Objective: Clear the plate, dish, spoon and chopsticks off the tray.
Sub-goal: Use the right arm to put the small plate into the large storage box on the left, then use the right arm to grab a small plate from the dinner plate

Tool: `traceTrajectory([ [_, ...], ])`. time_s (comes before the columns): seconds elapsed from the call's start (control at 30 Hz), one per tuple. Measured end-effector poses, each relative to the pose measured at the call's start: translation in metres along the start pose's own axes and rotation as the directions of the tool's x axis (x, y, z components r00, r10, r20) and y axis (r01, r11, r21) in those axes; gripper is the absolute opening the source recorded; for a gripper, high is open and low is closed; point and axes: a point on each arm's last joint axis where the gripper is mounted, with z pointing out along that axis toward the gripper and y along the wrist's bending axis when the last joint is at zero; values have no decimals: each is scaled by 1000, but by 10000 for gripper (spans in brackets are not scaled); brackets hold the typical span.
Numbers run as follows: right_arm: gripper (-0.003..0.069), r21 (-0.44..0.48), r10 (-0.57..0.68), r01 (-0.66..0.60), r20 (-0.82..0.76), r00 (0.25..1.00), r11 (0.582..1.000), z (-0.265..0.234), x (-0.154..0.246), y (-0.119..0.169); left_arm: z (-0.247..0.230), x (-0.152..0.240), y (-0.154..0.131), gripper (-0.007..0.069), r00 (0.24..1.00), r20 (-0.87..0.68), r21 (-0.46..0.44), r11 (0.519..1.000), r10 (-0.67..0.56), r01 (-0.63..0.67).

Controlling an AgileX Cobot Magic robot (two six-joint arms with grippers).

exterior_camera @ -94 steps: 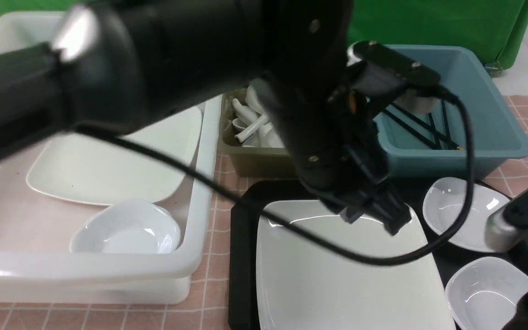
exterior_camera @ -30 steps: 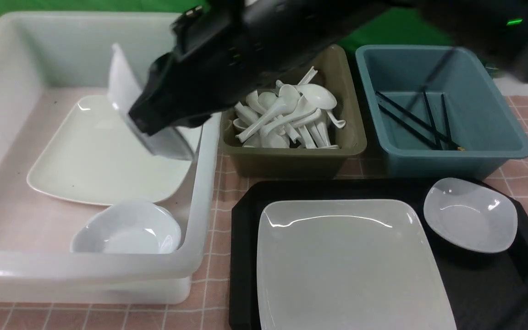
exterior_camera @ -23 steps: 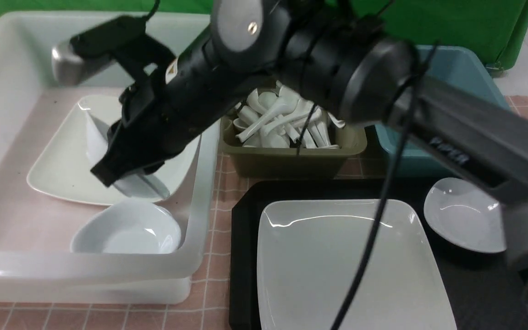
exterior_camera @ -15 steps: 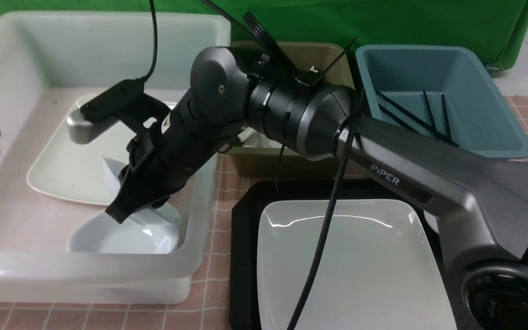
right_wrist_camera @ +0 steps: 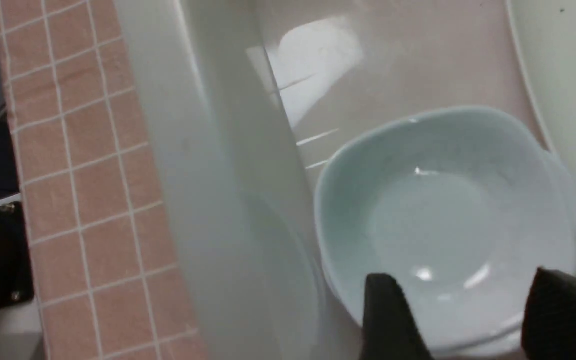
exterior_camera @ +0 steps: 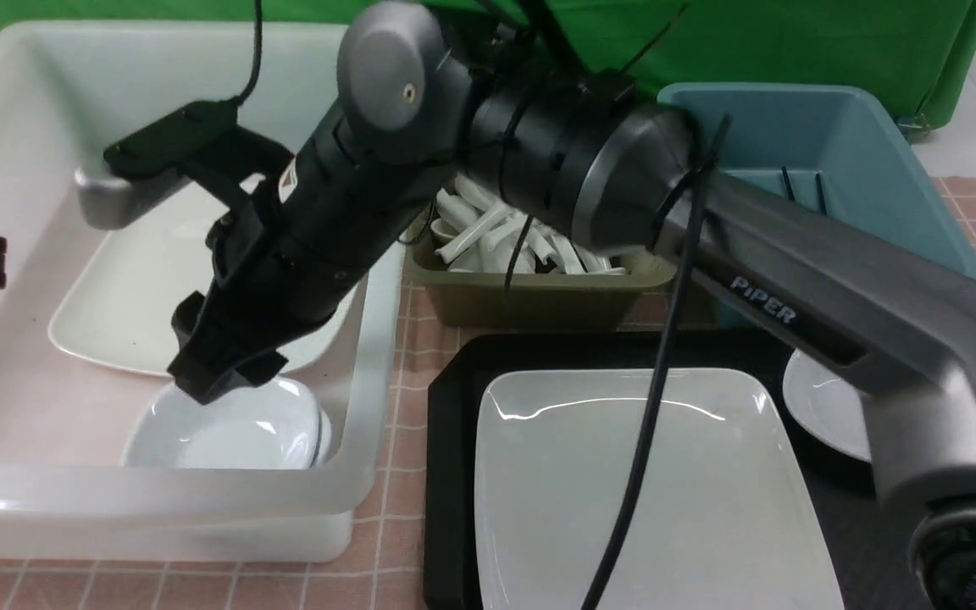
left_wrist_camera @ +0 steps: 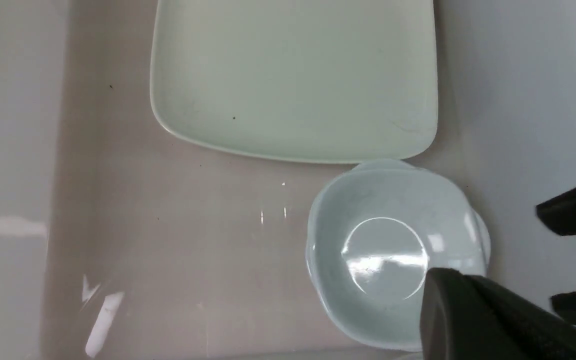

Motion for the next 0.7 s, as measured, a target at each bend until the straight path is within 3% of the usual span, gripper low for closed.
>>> traceTrajectory([
  [0.1,286,101,-16,22,-53,998,995,-38,0,-2,0,0,-2,-1,1000,3,26,1000,1,-1],
  [0.17,123,235,12,-7,-17,1000,972,-76,-1,-13,0,-1,-8,-1,1000,8,68,998,16,-17],
  [0.27,34,346,70,-84,53,996,934,-134,8,-31,1,0,-25,-1,998,12,158,985,69,-70],
  [0.4,30,418,138,-156,74,988,895,-184,36,-45,0,4,-48,-1,990,11,251,958,143,-141],
  [0.5,39,463,241,-235,48,969,854,-215,78,-58,-2,9,-70,-1,973,16,338,914,232,-224],
  [0.53,73,478,343,-293,-17,939,828,-217,117,-68,-3,13,-85,-1,960,30,389,882,278,-267],
  [0.67,200,495,510,-395,-119,852,774,-210,186,-81,6,17,-112,-1,942,36,471,826,334,-310],
  [0.7,291,498,563,-428,-156,812,754,-199,214,-86,17,19,-128,-1,930,32,502,799,365,-331],
])
